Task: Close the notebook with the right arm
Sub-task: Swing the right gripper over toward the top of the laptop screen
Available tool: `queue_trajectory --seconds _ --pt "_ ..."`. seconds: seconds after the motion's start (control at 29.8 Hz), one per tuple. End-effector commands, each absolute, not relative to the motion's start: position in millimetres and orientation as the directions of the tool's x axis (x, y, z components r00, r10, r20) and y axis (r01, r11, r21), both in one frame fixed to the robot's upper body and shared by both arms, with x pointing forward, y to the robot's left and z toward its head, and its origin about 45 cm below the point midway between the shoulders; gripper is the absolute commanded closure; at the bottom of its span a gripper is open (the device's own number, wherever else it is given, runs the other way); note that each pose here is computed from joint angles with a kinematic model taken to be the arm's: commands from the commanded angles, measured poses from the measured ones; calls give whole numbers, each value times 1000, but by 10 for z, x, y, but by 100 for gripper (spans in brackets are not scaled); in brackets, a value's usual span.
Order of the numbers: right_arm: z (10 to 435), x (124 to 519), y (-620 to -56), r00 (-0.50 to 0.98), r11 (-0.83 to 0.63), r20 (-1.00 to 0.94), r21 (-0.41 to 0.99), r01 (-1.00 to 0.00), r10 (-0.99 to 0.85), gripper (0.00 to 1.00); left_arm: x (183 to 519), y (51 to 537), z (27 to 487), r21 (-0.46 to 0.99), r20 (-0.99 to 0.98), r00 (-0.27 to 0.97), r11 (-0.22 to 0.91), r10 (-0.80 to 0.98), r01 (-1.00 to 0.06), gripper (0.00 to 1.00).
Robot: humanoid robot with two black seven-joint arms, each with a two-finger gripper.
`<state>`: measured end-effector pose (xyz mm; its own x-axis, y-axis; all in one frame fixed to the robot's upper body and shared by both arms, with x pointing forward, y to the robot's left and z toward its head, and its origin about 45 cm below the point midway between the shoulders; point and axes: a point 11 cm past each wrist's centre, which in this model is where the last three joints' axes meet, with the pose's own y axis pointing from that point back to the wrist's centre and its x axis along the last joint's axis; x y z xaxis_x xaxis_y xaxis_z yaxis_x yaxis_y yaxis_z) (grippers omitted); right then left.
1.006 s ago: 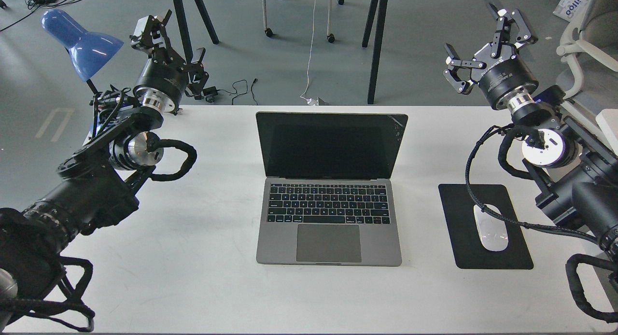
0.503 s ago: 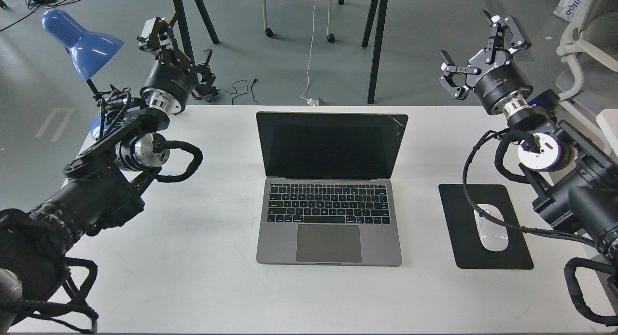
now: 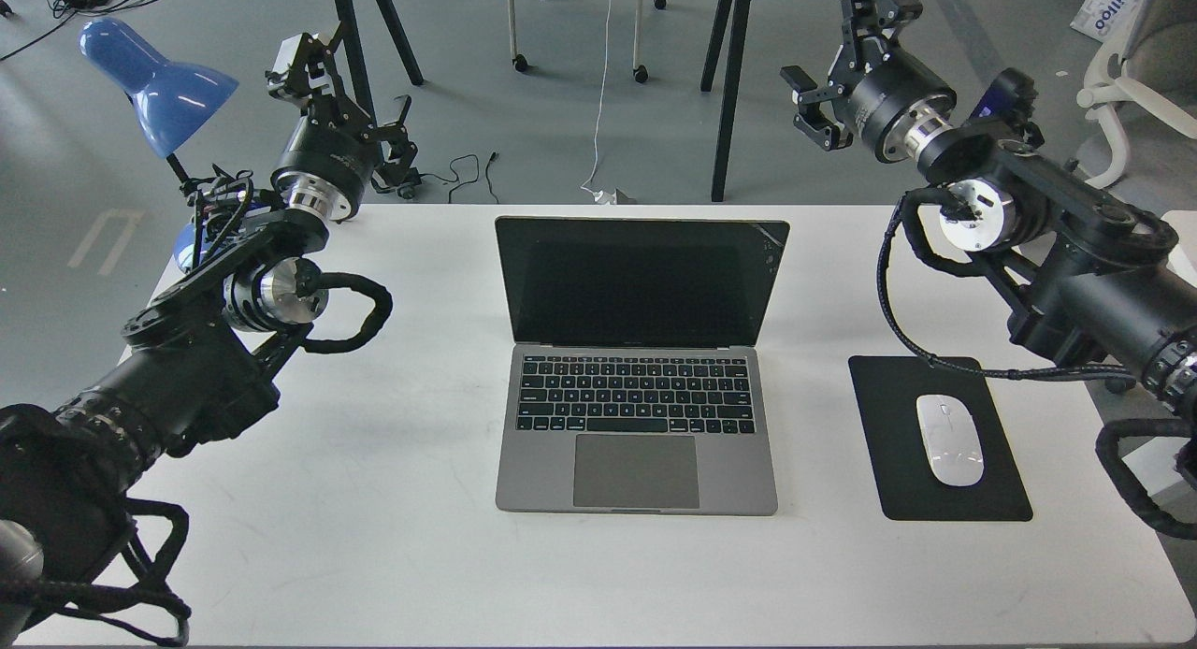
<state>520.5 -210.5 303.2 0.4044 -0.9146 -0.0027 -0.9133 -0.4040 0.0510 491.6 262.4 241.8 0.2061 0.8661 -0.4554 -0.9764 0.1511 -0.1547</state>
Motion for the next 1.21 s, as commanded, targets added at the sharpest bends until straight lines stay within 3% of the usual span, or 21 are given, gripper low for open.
queue_trajectory --seconds 0.0,0.27,0.6,1.17 --pt "2990 5262 -1885 406 -395 149 98 -913 -901 0 4916 2622 2418 -155 -457 206 151 865 -976 0" --pt "2866 5382 -1645 371 -339 304 153 -928 -878 0 4916 2622 2418 -155 -457 206 151 865 -976 0" --pt "2737 5397 -1849 357 -291 369 222 -930 -858 0 4917 2630 2420 -155 -456 205 150 866 -977 0" --pt "2470 5147 -1433 605 -519 253 333 -787 -755 0 4916 2626 2415 -154 -455 205 150 866 -977 0"
